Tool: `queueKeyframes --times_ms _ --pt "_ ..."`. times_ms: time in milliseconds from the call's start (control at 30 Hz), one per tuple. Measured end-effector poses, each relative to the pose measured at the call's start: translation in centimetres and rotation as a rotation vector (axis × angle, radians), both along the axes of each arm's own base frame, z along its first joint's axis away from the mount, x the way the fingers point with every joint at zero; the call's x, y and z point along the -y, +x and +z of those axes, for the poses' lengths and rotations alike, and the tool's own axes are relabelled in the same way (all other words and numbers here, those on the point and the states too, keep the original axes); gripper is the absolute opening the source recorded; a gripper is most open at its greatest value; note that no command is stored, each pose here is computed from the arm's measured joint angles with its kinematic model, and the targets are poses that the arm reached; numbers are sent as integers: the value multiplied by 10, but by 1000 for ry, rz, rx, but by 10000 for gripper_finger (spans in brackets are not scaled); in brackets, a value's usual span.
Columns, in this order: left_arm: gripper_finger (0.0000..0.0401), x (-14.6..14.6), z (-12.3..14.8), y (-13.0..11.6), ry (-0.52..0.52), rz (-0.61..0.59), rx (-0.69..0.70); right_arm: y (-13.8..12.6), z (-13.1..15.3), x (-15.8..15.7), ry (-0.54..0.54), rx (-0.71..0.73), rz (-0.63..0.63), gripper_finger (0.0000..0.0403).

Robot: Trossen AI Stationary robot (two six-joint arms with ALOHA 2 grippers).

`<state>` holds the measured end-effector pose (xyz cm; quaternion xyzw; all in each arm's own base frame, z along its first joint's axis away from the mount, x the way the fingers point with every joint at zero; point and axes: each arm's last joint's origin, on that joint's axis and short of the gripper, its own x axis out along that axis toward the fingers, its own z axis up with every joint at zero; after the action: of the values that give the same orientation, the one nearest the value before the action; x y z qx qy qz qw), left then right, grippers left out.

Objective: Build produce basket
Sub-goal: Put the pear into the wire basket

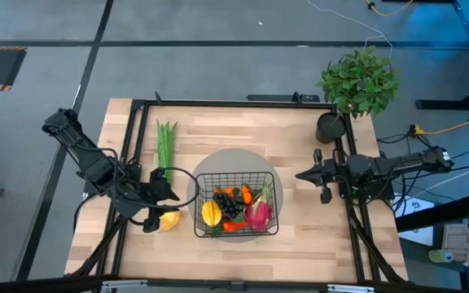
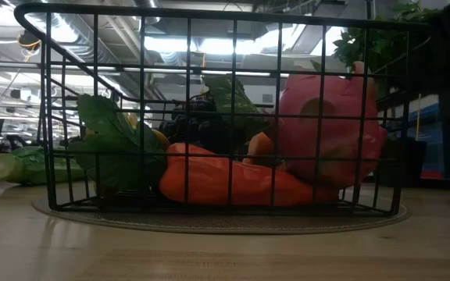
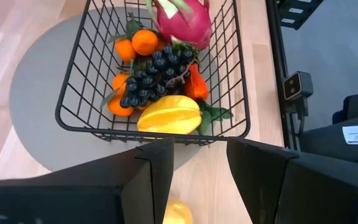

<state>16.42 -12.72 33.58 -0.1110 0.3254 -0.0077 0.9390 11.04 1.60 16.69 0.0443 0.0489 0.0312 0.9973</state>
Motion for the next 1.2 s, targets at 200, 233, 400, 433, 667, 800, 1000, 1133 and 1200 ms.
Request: queueKeyframes --times_ms 200,233,400,433,667,800,1000,1133,1200 --pt "138 0 0 0 0 0 0 -7 12 1 -24 23 2 1" --pt "138 0 0 0 -1 0 0 -8 12 1 -24 21 2 1" --pt "138 0 0 0 0 0 0 -10 14 2 59 38 -32 1" --pt "138 0 0 0 -1 0 0 -10 14 3 81 37 -43 2" --pt "138 0 0 0 0 0 0 -10 13 3 105 33 -51 5" --pt "138 0 0 0 2 3 2 -10 13 3 104 29 -51 5" --pt "138 -1 0 0 40 1 15 -10 12 3 102 28 -51 5" --pt "138 -1 0 1 49 12 22 -10 12 3 101 26 -51 5" --pt "138 -1 0 0 50 11 22 -10 15 3 107 58 -50 5"
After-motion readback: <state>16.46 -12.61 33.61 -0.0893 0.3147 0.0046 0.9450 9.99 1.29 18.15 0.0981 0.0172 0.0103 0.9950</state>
